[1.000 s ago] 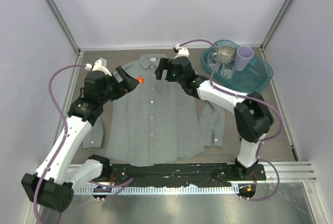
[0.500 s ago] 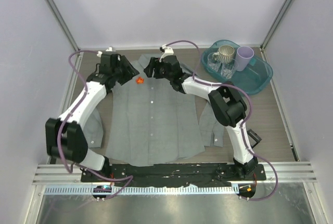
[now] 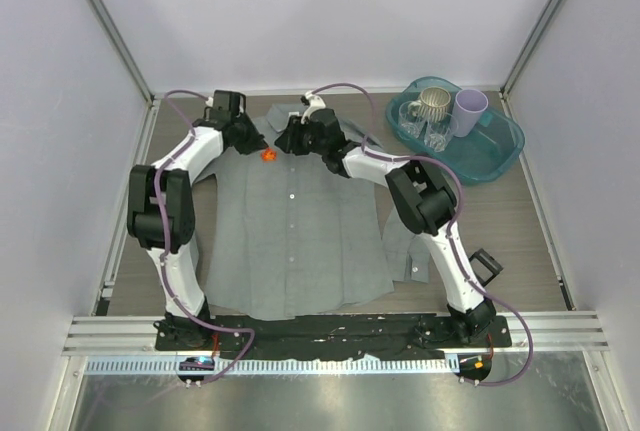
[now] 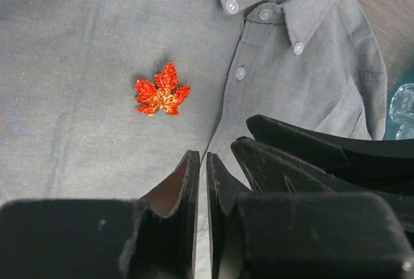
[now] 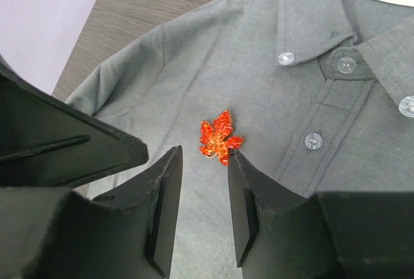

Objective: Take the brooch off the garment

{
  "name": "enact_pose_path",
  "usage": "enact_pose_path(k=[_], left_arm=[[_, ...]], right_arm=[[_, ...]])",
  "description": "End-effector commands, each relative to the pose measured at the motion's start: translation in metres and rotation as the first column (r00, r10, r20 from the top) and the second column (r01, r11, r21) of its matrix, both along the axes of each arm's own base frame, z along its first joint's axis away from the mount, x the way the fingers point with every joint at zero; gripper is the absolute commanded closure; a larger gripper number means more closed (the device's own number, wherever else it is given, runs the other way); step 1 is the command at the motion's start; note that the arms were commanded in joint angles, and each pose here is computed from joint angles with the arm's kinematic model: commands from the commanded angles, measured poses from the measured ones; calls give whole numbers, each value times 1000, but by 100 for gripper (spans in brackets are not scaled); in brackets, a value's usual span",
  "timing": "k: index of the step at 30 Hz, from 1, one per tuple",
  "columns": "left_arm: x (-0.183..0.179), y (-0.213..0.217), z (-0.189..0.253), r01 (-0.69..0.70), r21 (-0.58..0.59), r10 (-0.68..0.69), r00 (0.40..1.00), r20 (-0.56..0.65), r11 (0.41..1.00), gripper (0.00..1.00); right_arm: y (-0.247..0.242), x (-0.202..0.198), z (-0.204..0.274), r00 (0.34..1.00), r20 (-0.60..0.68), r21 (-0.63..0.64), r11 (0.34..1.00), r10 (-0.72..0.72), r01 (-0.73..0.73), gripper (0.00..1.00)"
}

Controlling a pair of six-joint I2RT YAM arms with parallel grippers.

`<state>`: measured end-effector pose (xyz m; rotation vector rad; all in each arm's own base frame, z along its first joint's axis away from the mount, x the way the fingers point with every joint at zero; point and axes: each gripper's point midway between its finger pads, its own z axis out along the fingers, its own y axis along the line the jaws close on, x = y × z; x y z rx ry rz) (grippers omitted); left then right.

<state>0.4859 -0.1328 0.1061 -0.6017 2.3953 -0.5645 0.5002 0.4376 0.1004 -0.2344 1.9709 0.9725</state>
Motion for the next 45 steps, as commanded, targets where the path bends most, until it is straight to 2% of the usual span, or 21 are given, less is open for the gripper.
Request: enact_pose_path(k=[1,15,21,34,45], left_arm=[[13,4,4,12,10,-12,999,46,1000,88],[24,7,-39,14,31,-13,999,-32,999,92],[29,19,-49,-2,68,4,999,-39,998,92],[35,25,-66,3,63,1,998,-63,998,92],[34,30,-76,-8,87,16,996,-92,996,92]], right_arm=[[7,12,15,999,35,34,999,5,-6,60],[17,14,-2,999,-3,40,998,47,-47,62],[19,16,-9,999,-14,40,998,50,-50,64],[26,23,-26,997,-49,21,998,62,-61,64],[31,19,-31,993,-81,51,996,83,-79,60]])
